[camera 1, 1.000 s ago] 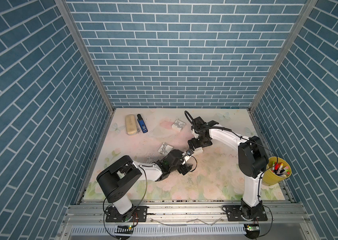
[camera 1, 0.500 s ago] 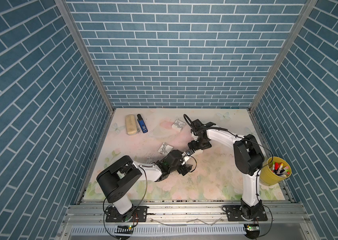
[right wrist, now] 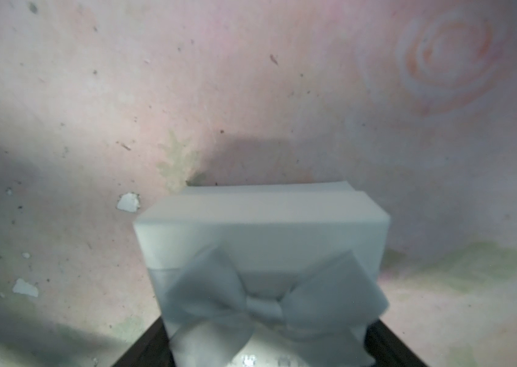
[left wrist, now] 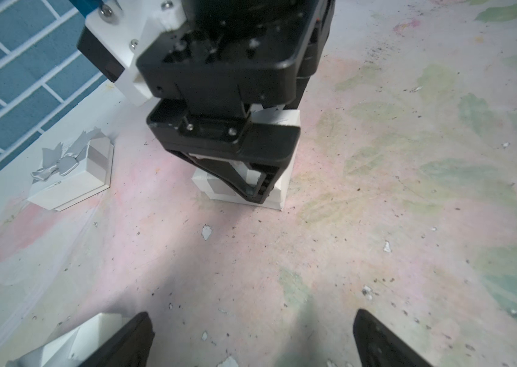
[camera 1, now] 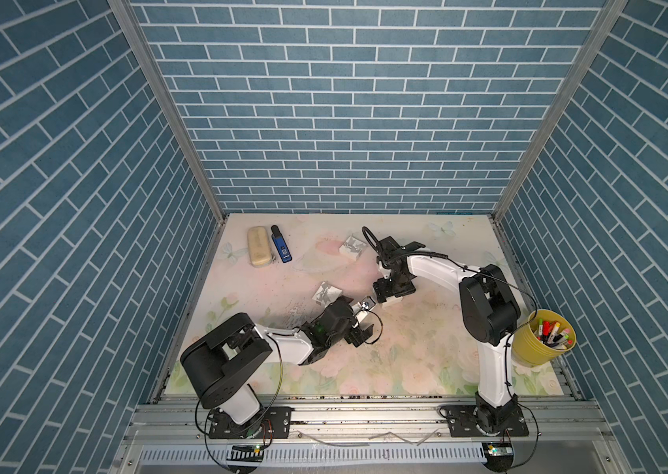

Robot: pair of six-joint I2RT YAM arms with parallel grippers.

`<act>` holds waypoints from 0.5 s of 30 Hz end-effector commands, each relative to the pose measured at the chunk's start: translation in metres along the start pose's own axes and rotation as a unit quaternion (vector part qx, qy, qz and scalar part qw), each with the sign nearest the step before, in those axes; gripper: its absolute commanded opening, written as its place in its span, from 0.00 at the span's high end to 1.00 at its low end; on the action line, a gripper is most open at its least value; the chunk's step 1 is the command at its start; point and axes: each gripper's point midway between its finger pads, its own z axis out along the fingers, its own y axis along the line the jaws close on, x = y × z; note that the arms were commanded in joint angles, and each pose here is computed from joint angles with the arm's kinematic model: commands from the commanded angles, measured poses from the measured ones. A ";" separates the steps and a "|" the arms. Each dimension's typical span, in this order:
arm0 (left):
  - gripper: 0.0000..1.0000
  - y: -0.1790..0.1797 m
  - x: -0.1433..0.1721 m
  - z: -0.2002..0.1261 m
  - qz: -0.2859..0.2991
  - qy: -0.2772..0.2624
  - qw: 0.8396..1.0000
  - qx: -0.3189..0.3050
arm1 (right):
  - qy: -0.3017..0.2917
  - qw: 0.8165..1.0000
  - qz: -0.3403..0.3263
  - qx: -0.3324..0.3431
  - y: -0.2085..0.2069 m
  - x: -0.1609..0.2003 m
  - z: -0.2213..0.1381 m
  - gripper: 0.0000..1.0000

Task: Take the necklace out of the lift-off lid jewelry box
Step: Pick up the jewelry box from the center of the board.

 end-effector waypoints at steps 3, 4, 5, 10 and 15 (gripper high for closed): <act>0.00 -0.001 -0.014 -0.005 0.058 -0.076 0.995 -0.012 | -0.021 1.000 -0.003 -0.011 0.004 0.004 -0.031 0.21; 0.00 0.000 -0.015 -0.005 0.057 -0.083 0.995 -0.014 | -0.020 1.000 -0.006 -0.016 0.006 0.007 -0.032 0.22; 0.00 -0.001 -0.017 -0.004 0.057 -0.087 0.995 -0.011 | -0.018 1.000 -0.007 -0.019 0.006 0.008 -0.034 0.22; 0.00 -0.010 -0.021 0.008 0.051 -0.058 0.997 0.025 | -0.012 1.000 -0.008 -0.021 0.005 0.018 -0.037 0.22; 0.00 -0.007 -0.026 0.013 0.022 -0.051 0.997 0.049 | 0.001 1.000 -0.008 -0.018 0.003 0.027 -0.026 0.22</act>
